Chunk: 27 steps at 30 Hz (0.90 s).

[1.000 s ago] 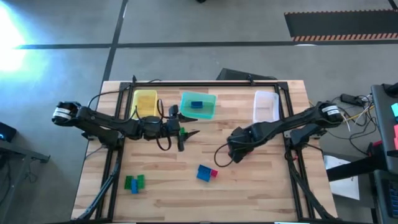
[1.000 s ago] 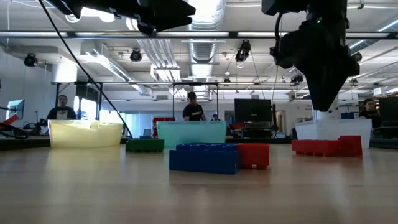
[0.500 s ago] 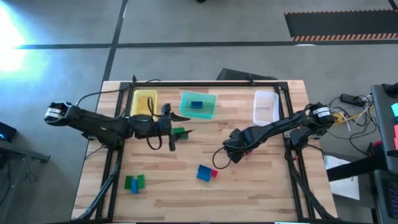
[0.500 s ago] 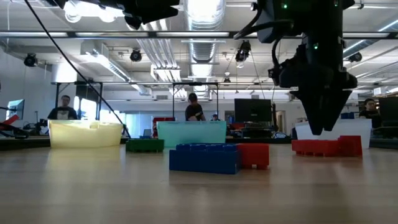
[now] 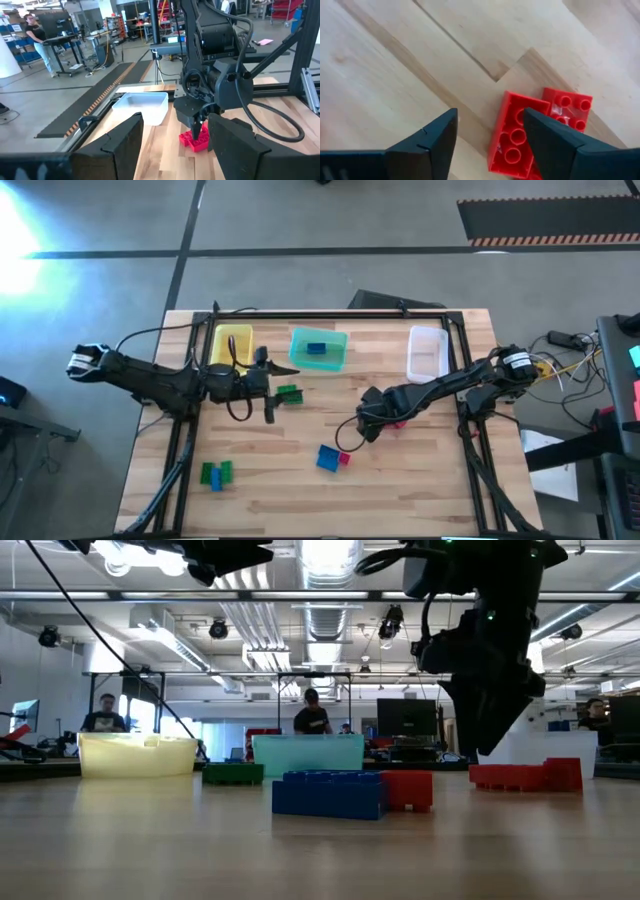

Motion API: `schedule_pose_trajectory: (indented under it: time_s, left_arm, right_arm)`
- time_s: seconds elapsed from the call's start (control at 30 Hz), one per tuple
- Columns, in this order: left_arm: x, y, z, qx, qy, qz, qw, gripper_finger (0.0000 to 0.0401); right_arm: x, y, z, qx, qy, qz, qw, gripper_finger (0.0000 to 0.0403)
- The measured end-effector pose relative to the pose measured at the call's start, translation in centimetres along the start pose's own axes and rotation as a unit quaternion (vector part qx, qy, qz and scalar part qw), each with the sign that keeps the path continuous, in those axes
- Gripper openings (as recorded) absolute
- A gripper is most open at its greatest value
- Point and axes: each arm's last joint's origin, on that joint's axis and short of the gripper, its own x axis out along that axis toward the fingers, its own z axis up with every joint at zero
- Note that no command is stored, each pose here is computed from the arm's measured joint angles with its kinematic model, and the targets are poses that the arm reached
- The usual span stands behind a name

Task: Sort & place blocks by color
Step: Put the red game piece into the transparent bin

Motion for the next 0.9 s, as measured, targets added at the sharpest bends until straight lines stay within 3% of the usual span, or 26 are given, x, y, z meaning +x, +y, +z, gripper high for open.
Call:
schedule_pose_trajectory:
  time_s: [0.43, 0.9]
  left_arm:
    - [-0.16, 0.07, 0.19, -0.002, -0.005, 0.000, 1.000, 0.0208]
    - [-0.12, 0.05, 0.14, -0.002, -0.004, 0.000, 1.000, 0.0208]
  right_arm:
    - [0.54, 0.40, -0.03, 0.009, -0.021, 0.030, 0.999, 0.0151]
    - [0.86, -0.16, -0.25, 0.004, -0.045, -0.009, 0.999, 0.0126]
